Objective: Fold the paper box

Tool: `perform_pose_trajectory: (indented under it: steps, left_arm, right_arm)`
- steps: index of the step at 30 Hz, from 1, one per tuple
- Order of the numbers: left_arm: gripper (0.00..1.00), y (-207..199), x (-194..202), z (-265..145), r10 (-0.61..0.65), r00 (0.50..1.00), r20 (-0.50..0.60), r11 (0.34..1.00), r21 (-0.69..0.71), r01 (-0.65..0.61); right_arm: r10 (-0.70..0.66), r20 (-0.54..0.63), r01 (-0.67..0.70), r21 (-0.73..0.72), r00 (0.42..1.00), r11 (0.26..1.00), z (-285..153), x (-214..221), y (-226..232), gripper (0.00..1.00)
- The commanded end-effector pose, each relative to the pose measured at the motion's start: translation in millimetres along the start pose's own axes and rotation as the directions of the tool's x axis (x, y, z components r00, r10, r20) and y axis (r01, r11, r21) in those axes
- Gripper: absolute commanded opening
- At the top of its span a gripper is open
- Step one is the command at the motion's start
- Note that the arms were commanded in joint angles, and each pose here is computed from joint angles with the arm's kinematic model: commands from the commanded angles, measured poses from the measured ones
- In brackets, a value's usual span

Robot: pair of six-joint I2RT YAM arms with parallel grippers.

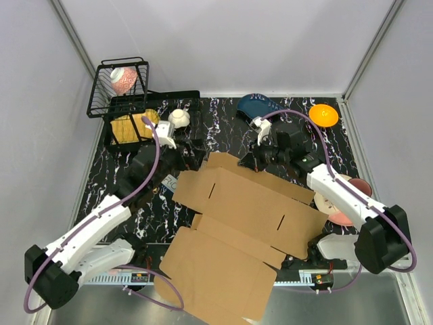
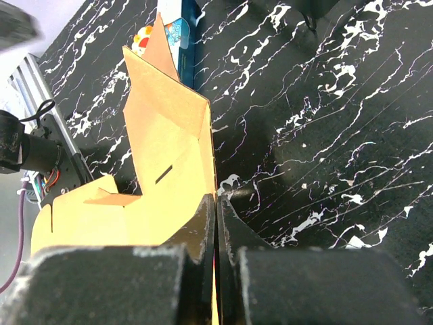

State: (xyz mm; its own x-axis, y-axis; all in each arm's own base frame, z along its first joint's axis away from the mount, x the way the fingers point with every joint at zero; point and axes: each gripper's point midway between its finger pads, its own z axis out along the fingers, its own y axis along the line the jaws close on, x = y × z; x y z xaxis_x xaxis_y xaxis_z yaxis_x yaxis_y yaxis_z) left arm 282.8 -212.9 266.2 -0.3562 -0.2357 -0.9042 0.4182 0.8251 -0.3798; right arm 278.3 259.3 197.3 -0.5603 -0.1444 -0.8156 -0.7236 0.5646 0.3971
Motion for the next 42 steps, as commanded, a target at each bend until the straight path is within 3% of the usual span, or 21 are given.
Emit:
perform_pose_trajectory:
  steps: [1, 3, 9, 16, 19, 22, 25, 26, 28, 34, 42]
  left_arm:
    - [0.99, 47, 46, -9, -0.064, 0.996, -0.07, 0.995, -0.087, 0.058]
    - [0.99, 50, 61, -13, -0.121, 0.988, -0.1, 0.992, -0.045, 0.117]
    - [0.99, 62, 52, -11, -0.265, 0.957, -0.122, 0.959, 0.066, 0.274]
    - [0.99, 49, 45, 1, -0.268, 0.942, -0.204, 0.928, 0.21, 0.309]
    - [0.94, 45, 54, 4, -0.268, 0.928, -0.259, 0.913, 0.239, 0.33]
    - [0.85, 45, 66, 4, -0.268, 0.916, -0.299, 0.906, 0.245, 0.345]
    - [0.63, 46, 72, 1, -0.266, 0.914, -0.308, 0.908, 0.238, 0.345]
    - [0.51, 48, 75, 0, -0.266, 0.913, -0.309, 0.911, 0.229, 0.342]
    - [0.4, 49, 76, -2, -0.262, 0.915, -0.307, 0.914, 0.224, 0.337]
    - [0.25, 39, 78, -7, -0.238, 0.926, -0.293, 0.919, 0.242, 0.312]
    - [0.09, -6, 79, -7, -0.08, 0.978, -0.193, 0.963, 0.24, 0.126]
  right_arm:
    - [-0.039, 0.042, 0.038, 0.018, 0.998, 0.999, -9, -9, 3, 0.0]
    - [-0.032, 0.047, 0.032, 0.002, 0.998, 1.0, -10, -7, 5, 0.0]
    - [-0.025, 0.055, 0.027, -0.039, 0.998, 0.999, -8, -7, 12, 0.0]
    - [-0.022, 0.065, 0.027, -0.075, 0.998, 0.997, -7, -8, 18, 0.0]
    - [-0.025, 0.072, 0.031, -0.079, 0.997, 0.996, -8, -9, 20, 0.0]
    - [-0.03, 0.08, 0.036, -0.08, 0.996, 0.996, -10, -11, 21, 0.0]
    - [-0.03, 0.077, 0.036, -0.081, 0.997, 0.996, -8, -11, 20, 0.0]
    - [-0.03, 0.08, 0.036, -0.082, 0.996, 0.996, -8, -12, 20, 0.0]
    - [-0.027, 0.075, 0.033, -0.083, 0.997, 0.996, -7, -10, 19, 0.0]
    - [-0.021, 0.075, 0.028, -0.082, 0.997, 0.996, -4, -13, 18, 0.0]
    - [-0.076, 0.058, 0.073, 0.052, 0.995, 0.996, -4, -24, 6, 0.0]
